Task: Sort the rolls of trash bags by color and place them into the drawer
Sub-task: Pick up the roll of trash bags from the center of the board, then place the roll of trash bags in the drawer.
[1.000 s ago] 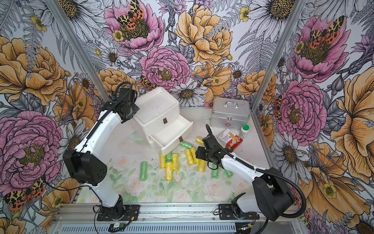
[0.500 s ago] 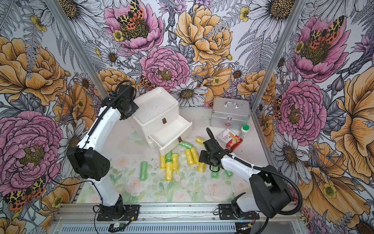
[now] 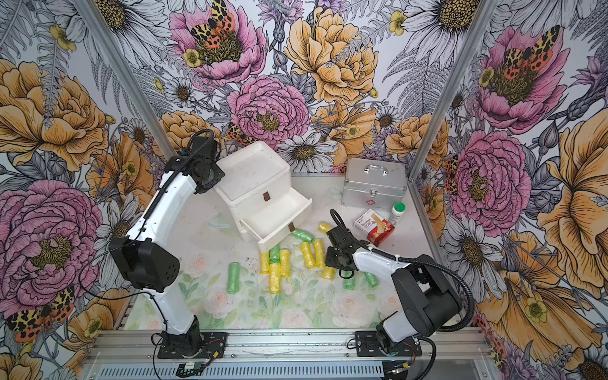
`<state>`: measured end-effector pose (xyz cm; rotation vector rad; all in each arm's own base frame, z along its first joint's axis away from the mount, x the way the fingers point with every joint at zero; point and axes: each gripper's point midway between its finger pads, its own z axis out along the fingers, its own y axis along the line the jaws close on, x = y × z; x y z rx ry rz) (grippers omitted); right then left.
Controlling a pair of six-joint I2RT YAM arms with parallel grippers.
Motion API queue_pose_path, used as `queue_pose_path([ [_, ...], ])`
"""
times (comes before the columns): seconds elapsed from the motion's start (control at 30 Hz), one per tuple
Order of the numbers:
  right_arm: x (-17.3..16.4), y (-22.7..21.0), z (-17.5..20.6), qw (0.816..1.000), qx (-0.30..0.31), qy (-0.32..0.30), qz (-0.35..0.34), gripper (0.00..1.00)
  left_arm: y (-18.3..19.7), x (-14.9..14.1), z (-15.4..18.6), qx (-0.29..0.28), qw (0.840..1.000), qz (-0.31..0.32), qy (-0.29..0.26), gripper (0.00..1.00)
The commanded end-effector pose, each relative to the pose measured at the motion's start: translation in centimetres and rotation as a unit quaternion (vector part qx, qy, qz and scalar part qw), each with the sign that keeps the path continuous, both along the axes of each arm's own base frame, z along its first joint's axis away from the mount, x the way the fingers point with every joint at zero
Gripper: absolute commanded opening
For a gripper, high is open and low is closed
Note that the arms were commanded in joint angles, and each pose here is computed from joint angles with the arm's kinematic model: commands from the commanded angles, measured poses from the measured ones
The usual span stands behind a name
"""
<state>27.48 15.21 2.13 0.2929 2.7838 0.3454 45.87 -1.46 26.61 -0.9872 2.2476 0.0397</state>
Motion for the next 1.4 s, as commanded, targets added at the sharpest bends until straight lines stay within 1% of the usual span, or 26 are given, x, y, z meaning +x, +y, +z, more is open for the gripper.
queue_pose_path([
  [0.0, -0.1, -0.6, -0.2, 1.0, -0.009, 0.005, -0.007, 0.35, -3.9, -0.2, -6.5, -0.075, 0.992, -0.043, 0.09, 0.0],
  [0.2, -0.3, -0.2, 2.7, 0.999, 0.034, -0.027, -0.016, 0.32, -4.9, -0.2, -7.1, -0.081, 0.991, -0.05, 0.097, 0.0],
  [0.37, -0.3, -0.8, 5.4, 0.996, 0.06, -0.063, -0.03, 0.32, -5.0, -0.4, -7.6, -0.086, 0.99, -0.049, 0.104, 0.0],
  [0.5, 0.5, -0.5, 8.3, 0.99, 0.103, -0.088, -0.037, 0.32, -5.1, -0.5, -7.6, -0.089, 0.989, -0.051, 0.105, 0.0],
  [0.73, 4.0, 1.3, 15.3, 0.978, 0.148, -0.148, -0.02, 0.32, -5.1, -0.9, -7.4, -0.093, 0.989, -0.049, 0.104, 0.0],
  [0.83, 5.7, 2.2, 17.2, 0.974, 0.159, -0.158, -0.014, 0.32, -5.2, -0.9, -7.2, -0.097, 0.989, -0.052, 0.102, 0.0],
  [1.03, 9.0, 5.5, 21.5, 0.963, 0.208, -0.172, 0.002, 0.32, -5.0, -1.3, -7.0, -0.095, 0.989, -0.048, 0.101, 0.0],
  [1.23, 11.8, 9.5, 24.7, 0.949, 0.26, -0.178, 0.02, 0.32, -5.0, -1.4, -6.9, -0.097, 0.989, -0.048, 0.1, 0.0],
  [1.37, 12.9, 11.8, 25.5, 0.944, 0.276, -0.178, 0.027, 0.33, -4.9, -1.5, -6.8, -0.096, 0.989, -0.047, 0.099, 0.0],
])
